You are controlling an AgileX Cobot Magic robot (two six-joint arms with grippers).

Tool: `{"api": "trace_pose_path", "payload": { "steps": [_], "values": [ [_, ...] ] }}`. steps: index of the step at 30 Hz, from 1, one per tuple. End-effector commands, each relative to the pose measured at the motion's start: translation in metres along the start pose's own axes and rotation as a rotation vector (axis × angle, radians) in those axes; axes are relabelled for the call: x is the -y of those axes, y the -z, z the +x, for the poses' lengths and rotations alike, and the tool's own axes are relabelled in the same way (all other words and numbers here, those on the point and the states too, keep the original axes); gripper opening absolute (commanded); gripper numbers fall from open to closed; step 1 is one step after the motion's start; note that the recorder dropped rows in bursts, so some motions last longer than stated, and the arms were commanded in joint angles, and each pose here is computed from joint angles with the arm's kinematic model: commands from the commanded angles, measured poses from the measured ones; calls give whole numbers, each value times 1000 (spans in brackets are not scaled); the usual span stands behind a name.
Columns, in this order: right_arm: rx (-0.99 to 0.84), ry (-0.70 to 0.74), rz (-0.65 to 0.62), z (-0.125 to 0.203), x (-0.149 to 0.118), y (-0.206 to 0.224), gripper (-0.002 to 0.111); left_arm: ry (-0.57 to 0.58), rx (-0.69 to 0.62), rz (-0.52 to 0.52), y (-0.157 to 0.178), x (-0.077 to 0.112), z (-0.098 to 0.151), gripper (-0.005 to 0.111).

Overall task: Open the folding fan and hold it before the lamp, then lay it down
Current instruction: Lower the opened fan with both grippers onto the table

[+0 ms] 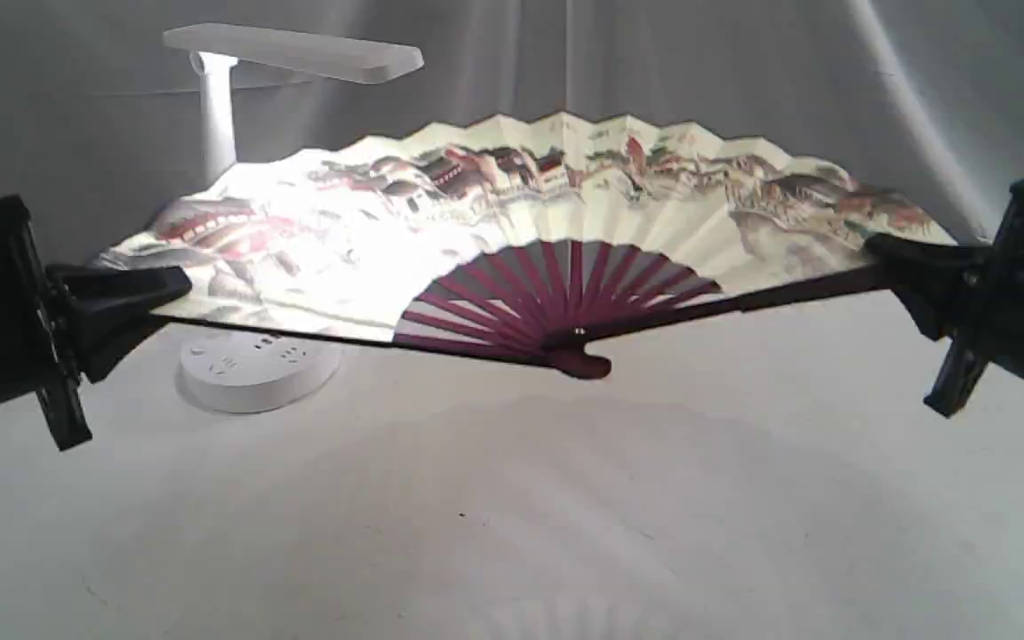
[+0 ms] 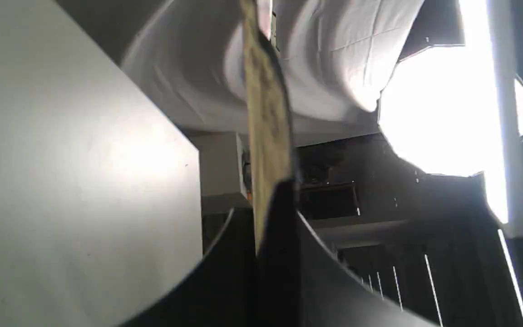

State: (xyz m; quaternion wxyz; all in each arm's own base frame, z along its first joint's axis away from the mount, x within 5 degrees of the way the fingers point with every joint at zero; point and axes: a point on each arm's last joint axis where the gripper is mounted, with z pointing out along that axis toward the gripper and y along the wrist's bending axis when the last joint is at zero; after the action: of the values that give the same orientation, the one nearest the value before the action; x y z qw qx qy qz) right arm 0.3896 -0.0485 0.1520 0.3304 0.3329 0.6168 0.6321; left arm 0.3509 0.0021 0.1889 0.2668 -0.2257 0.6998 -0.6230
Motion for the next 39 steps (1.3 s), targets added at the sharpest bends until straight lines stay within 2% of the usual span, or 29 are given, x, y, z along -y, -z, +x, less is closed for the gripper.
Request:
{"api": "trace_pose_path", "payload": {
  "steps": [1,8,11,14,20,22,24,26,28,30,34,35,39],
  "values": [
    [94,13,53,-9,15,27,0,56,56,-55,4,-25,2,0],
    [132,11,147,12,42,54,0,121,24,-141,3,-85,15,0],
    [131,11,165,17,47,58,0,160,3,-158,2,-104,20,0],
    [121,31,197,19,50,59,0,142,-13,-165,1,-118,23,0],
    [117,50,317,19,61,62,1,121,-16,-182,1,-126,25,0],
    [112,52,337,19,62,62,9,117,-19,-165,0,-124,24,1],
    [114,54,362,19,64,63,22,112,-19,-165,0,-124,24,5],
    [110,44,385,19,66,64,36,110,-19,-165,0,-124,24,12],
    [100,40,394,20,67,64,49,94,-21,-164,0,-124,24,27],
    [87,45,398,21,68,64,64,80,-22,-164,0,-124,24,48],
    [78,44,384,22,66,64,79,85,-26,-165,0,-124,24,98],
    [74,45,376,23,66,63,81,85,-28,-165,1,-124,24,105],
    [55,49,351,24,64,62,83,70,-23,-172,11,-125,18,104]
  ]
}}
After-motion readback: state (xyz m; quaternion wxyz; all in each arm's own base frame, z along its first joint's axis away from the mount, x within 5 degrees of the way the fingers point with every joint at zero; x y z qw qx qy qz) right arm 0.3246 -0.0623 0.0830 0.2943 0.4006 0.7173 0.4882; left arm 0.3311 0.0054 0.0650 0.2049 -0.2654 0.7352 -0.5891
